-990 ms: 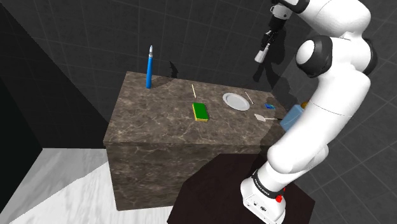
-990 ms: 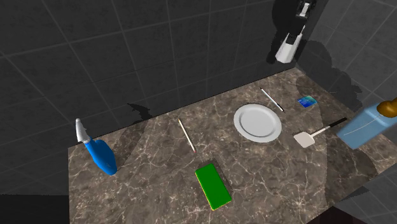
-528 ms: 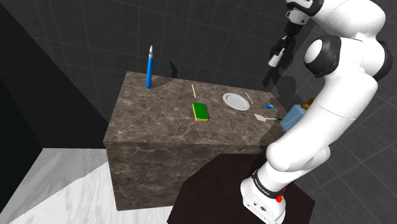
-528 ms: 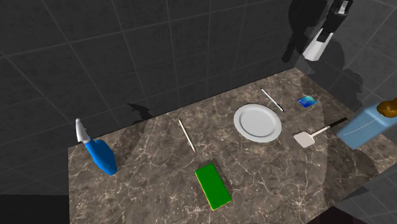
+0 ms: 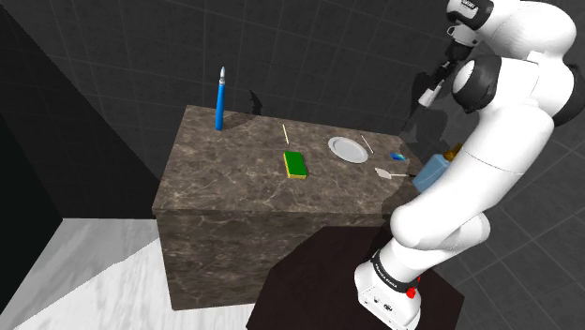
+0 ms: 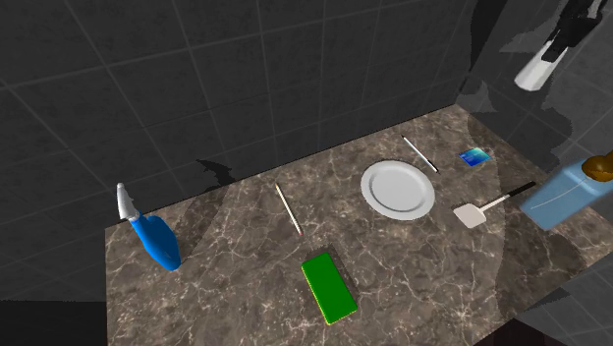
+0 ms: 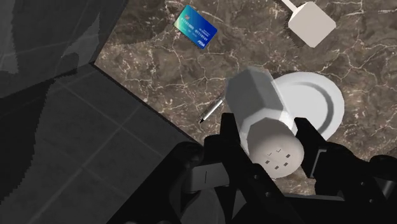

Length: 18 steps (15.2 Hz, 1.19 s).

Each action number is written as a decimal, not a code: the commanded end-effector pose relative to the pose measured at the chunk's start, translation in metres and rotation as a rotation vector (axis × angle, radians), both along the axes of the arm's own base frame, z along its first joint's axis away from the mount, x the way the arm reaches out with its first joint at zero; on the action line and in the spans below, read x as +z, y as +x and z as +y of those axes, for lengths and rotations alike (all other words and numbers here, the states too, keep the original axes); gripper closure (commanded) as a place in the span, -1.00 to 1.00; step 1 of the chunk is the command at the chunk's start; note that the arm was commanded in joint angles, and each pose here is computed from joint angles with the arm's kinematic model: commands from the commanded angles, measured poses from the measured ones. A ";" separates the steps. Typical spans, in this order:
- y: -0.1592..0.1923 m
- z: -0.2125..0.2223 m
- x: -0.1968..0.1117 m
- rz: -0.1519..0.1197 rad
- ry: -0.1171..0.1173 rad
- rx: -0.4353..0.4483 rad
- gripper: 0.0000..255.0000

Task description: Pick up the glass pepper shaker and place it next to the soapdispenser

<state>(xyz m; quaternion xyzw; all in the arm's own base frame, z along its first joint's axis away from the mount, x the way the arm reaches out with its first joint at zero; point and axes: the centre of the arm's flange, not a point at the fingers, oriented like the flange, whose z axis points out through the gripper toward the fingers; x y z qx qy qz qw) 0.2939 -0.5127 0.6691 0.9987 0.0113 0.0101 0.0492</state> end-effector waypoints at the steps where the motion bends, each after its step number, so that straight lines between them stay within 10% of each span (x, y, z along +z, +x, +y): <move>1: -0.020 -0.020 0.002 0.000 0.000 0.002 1.00; 8: -0.098 -0.081 0.002 0.000 0.000 0.002 1.00; 18: -0.098 -0.081 -0.051 0.000 0.000 0.002 1.00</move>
